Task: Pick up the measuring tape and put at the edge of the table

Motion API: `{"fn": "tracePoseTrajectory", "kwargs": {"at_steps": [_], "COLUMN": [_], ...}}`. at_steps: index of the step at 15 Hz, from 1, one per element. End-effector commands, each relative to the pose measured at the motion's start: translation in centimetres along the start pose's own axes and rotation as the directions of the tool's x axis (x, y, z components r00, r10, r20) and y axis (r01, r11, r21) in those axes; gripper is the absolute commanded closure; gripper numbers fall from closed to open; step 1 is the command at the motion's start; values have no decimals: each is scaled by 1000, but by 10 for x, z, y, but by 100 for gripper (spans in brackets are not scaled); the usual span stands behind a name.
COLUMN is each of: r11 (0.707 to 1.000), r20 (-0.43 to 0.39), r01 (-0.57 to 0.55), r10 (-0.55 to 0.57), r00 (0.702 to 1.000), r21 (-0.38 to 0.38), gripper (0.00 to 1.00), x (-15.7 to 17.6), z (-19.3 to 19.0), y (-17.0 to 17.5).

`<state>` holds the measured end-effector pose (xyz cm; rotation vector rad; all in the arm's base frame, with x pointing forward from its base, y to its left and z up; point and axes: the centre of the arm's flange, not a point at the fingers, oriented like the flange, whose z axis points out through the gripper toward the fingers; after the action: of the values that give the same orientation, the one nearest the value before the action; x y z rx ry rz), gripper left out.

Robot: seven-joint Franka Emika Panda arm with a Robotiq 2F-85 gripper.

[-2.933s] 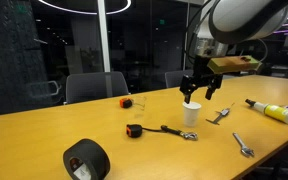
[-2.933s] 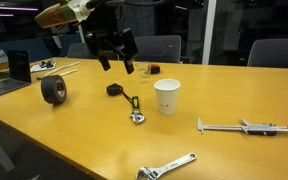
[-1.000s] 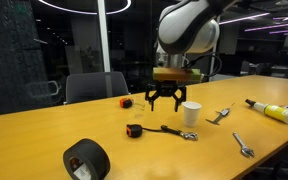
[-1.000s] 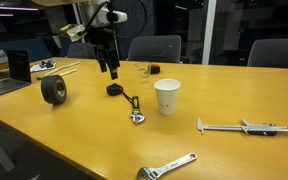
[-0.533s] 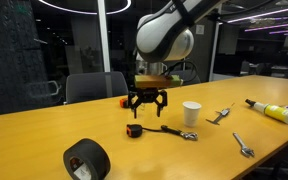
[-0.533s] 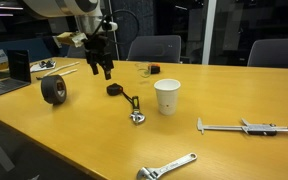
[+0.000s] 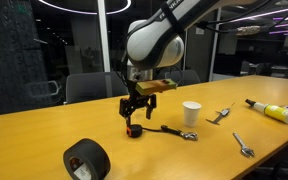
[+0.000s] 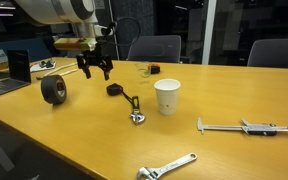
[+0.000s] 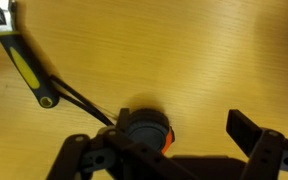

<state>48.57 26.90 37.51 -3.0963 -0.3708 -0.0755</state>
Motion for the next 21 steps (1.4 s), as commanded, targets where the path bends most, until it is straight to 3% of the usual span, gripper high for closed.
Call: {"fn": "tracePoseTrajectory", "kwargs": {"at_steps": [1, 6, 11, 14, 17, 21], "r11": [980, 893, 748, 679, 632, 599], "r20": [-21, -37, -40, -39, -38, -34], "r01": [199, 444, 646, 716, 756, 783], "r10": [-198, -443, -648, -721, -762, -790], "r00": [980, 896, 760, 692, 646, 612], "r21": [17, 76, 153, 162, 168, 167], "gripper": [0, 0, 0, 0, 0, 0], "x": [7, 30, 51, 65, 77, 89], "z": [16, 60, 102, 110, 108, 95], "y": [17, 50, 74, 87, 93, 92]}}
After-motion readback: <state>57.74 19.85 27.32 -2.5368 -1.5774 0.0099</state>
